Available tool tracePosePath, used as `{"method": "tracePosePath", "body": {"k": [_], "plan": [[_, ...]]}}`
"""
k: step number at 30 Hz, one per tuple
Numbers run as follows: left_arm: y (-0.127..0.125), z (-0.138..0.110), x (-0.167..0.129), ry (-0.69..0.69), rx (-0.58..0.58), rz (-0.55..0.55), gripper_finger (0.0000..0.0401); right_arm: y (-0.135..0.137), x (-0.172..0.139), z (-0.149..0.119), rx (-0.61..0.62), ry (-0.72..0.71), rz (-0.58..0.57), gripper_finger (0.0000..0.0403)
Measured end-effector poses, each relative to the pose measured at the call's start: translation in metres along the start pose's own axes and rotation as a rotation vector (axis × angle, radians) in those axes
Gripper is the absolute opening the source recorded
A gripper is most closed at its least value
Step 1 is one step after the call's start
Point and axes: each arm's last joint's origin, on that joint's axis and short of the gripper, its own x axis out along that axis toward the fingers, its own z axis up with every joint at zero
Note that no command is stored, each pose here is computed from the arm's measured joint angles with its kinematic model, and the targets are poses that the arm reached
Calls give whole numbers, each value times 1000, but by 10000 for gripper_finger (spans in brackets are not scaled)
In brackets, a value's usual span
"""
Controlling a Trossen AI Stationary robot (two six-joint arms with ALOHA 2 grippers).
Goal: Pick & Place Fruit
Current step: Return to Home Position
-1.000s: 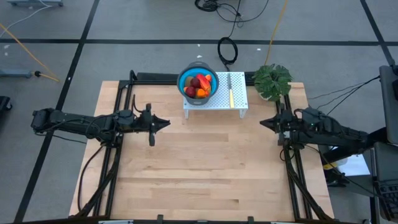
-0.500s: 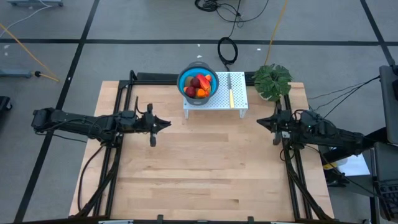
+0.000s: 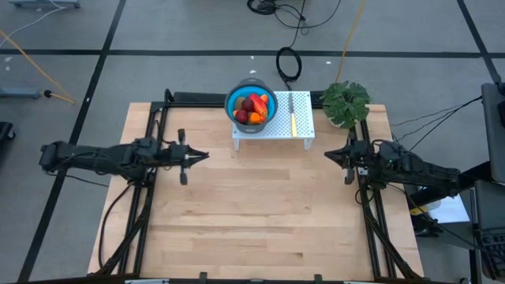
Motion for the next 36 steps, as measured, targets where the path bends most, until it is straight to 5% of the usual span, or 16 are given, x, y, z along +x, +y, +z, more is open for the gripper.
{"method": "tracePosePath", "body": {"k": [7, 13, 25, 36], "plan": [[0, -5, -28, 43, -68, -74, 26, 0, 0, 1, -10, -14, 1, 3], [-2, -8, -37, 58, 3, -169, 26, 0, 0, 1, -31, -15, -2, 2], [-10, -49, -25, -103, -23, -143, 26, 0, 0, 1, 10, -12, 3, 1], [-11, -61, -34, -217, -18, -120, 26, -3, 8, -19, 70, 49, -9, 2]]}}
